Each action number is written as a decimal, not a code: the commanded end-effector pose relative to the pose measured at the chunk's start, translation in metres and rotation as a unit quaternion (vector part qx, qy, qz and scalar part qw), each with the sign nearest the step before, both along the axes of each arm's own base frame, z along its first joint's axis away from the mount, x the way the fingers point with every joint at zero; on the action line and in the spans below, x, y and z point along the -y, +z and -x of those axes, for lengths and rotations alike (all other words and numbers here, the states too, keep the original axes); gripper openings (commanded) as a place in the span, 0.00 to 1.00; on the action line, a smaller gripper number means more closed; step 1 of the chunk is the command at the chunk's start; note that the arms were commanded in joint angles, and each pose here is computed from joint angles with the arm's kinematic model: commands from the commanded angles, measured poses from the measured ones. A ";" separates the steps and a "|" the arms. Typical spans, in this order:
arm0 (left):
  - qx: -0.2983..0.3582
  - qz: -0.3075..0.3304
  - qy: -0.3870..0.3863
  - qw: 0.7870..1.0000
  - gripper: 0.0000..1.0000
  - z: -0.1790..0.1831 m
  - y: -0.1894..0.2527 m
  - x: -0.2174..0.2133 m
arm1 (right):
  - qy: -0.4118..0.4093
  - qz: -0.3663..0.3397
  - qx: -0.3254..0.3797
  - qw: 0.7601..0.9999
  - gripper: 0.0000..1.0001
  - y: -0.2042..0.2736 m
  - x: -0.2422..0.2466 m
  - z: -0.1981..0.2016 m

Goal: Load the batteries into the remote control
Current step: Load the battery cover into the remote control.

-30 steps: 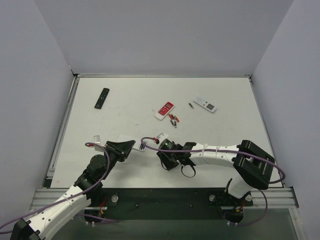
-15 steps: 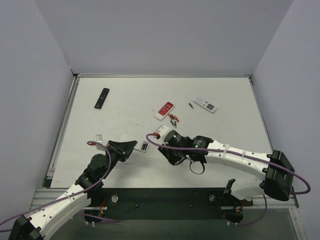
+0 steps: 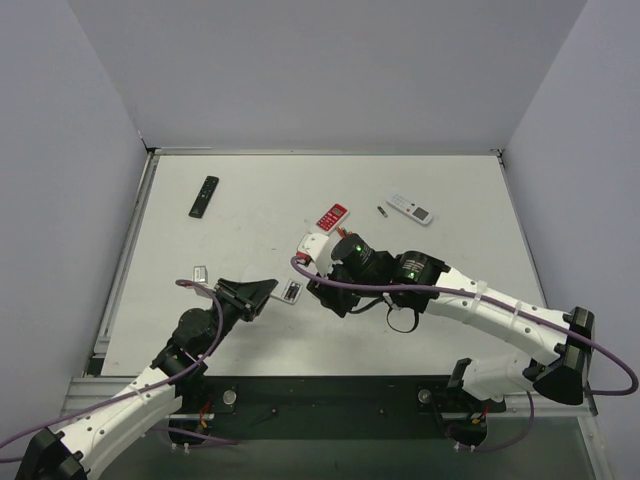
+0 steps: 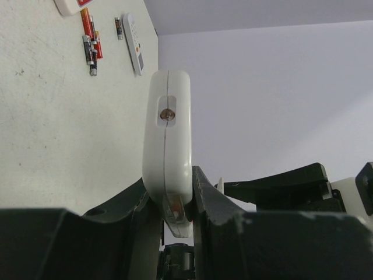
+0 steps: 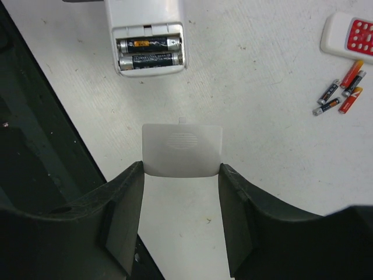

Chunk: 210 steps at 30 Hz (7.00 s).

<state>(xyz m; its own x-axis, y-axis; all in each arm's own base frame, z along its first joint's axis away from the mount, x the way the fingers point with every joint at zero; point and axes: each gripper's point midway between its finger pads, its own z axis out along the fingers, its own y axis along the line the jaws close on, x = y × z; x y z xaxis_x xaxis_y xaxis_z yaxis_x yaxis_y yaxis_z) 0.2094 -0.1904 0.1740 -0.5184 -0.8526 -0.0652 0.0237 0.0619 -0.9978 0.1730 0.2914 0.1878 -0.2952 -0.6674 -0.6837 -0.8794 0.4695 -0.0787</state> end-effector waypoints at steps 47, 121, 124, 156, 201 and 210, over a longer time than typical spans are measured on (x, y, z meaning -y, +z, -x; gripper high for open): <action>0.022 -0.020 -0.026 0.999 0.00 0.015 -0.035 0.000 | 0.087 0.061 0.025 0.994 0.12 0.014 -0.062 -0.009; 0.017 -0.051 -0.007 0.999 0.00 0.010 -0.046 -0.006 | 0.086 0.047 -0.037 0.994 0.11 0.000 -0.075 0.007; 0.019 -0.050 -0.008 0.999 0.00 0.011 -0.045 -0.006 | 0.082 0.053 -0.035 0.995 0.11 -0.002 -0.073 0.005; 0.029 -0.043 -0.015 0.999 0.00 0.013 -0.039 -0.004 | 0.053 0.053 -0.023 0.997 0.10 0.001 -0.071 -0.009; 0.030 -0.031 -0.027 0.999 0.00 0.016 -0.036 -0.001 | 0.047 0.077 -0.030 0.996 0.15 -0.006 -0.070 -0.013; 0.023 -0.045 -0.027 0.998 0.00 0.015 -0.041 -0.001 | 0.048 0.098 -0.032 0.993 0.15 -0.005 -0.064 -0.012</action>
<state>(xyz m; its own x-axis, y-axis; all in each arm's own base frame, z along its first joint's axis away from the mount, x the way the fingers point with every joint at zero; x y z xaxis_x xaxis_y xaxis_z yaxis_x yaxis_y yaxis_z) 0.2038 -0.1898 0.1871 -0.5219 -0.8382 -0.1585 0.1301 0.1054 -0.9859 0.1809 0.3606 0.1785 -0.2655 -0.7957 -0.5444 -0.9312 0.3579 -0.0690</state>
